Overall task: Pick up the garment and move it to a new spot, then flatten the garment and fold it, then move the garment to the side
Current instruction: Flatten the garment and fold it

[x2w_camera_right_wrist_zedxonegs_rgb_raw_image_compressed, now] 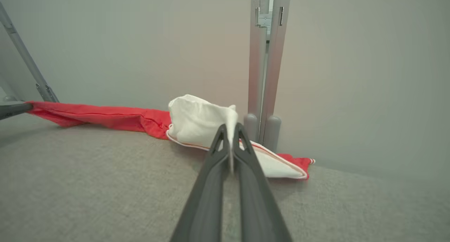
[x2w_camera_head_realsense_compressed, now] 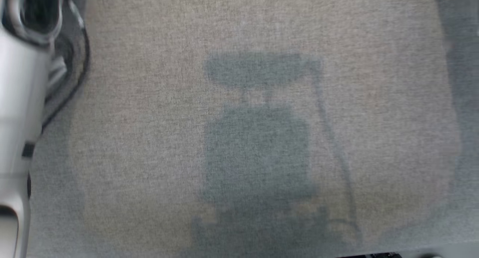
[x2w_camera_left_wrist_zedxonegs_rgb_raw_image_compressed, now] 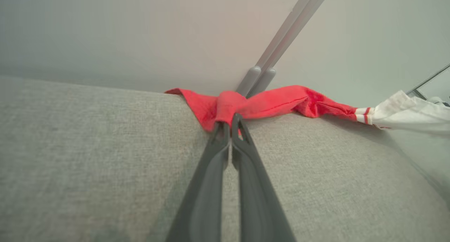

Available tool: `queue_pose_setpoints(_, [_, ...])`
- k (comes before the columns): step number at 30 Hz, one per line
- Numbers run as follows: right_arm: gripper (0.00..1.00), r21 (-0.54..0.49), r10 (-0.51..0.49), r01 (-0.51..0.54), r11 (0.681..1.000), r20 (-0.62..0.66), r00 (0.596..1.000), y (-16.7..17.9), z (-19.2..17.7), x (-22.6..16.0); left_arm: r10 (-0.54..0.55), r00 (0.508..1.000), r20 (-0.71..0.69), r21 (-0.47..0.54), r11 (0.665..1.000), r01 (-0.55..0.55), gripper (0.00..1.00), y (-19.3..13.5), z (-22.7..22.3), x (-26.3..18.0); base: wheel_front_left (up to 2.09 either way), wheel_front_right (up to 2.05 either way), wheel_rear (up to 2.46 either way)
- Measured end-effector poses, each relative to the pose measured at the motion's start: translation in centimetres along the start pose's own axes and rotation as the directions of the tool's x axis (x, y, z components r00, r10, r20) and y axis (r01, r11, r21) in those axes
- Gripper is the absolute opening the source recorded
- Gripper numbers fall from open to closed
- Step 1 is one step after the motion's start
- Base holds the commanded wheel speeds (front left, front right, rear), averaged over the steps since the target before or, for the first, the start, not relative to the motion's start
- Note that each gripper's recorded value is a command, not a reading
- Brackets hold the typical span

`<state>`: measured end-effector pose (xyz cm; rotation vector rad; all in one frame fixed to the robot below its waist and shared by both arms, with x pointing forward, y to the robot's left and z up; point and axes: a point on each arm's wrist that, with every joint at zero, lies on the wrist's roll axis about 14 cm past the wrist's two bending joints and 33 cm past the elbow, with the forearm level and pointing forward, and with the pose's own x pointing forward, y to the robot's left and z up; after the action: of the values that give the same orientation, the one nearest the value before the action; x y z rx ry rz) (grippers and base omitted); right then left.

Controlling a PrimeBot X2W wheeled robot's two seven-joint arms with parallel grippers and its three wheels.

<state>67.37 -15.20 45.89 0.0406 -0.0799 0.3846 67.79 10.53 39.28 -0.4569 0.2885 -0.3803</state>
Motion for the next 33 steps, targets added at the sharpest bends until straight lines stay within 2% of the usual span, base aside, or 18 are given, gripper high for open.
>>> queue_pose_setpoints(2, [0.0,-0.016,0.029,-0.029,0.999,-0.043,0.999,0.7,-0.7,-2.7,-0.002,1.0,-0.005,-0.025,1.0,0.001,0.0,-0.1,-0.6,-1.8,0.0,0.0,0.0])
queue_pose_setpoints(4, [0.0,-0.021,0.035,-0.037,0.999,-0.079,0.996,1.1,-1.0,-5.4,-0.008,0.999,-0.045,-0.006,1.0,0.007,0.0,-0.4,-1.9,-4.1,0.0,0.0,0.0])
queue_pose_setpoints(6, [0.0,-0.014,0.045,-0.047,0.999,-0.119,0.992,1.9,-1.3,-8.0,0.001,0.998,-0.061,-0.047,0.999,-0.004,0.0,-0.5,-2.9,-6.5,0.0,0.0,0.0])
queue_pose_setpoints(10, [0.0,-0.021,0.075,-0.079,0.997,-0.15,0.986,3.9,-0.2,-12.2,-0.011,0.993,-0.117,-0.073,0.997,0.003,0.0,-1.9,-4.8,-11.4,0.0,0.0,0.0])
queue_pose_setpoints(14, [0.0,-0.048,0.097,-0.109,0.993,-0.202,0.974,5.6,0.5,-16.9,0.037,0.993,-0.116,-0.15,0.987,-0.054,0.0,-2.1,-5.3,-16.4,0.0,0.0,0.0])
queue_pose_setpoints(16, [0.0,-0.103,0.132,-0.161,0.982,-0.244,0.961,6.7,0.6,-19.4,0.087,0.992,-0.095,-0.221,0.97,-0.106,0.0,-2.1,-5.4,-18.9,0.0,0.0,0.0])
queue_pose_setpoints(22, [0.0,-0.091,0.044,-0.074,0.993,-0.297,0.954,6.8,1.2,-26.2,0.157,0.98,-0.125,-0.307,0.933,-0.188,0.0,-4.2,-7.5,-26.3,0.0,0.0,0.0])
queue_pose_setpoints(28, [0.0,0.004,0.002,0.0,1.0,-0.422,0.906,8.4,-0.5,-32.6,0.193,0.973,-0.129,-0.365,0.903,-0.227,0.0,-5.9,-8.1,-30.2,0.0,0.0,0.0])
queue_pose_setpoints(31, [0.0,0.04,-0.002,0.022,0.999,-0.436,0.9,8.8,-0.5,-33.3,0.195,0.968,-0.158,-0.385,0.891,-0.242,0.0,-6.6,-8.9,-31.2,0.0,0.0,0.0])
queue_pose_setpoints(33, [0.0,0.017,-0.022,0.031,0.999,-0.391,0.92,7.6,0.5,-31.6,0.193,0.964,-0.182,-0.378,0.892,-0.25,0.0,-6.9,-9.0,-31.5,0.0,0.0,0.0])
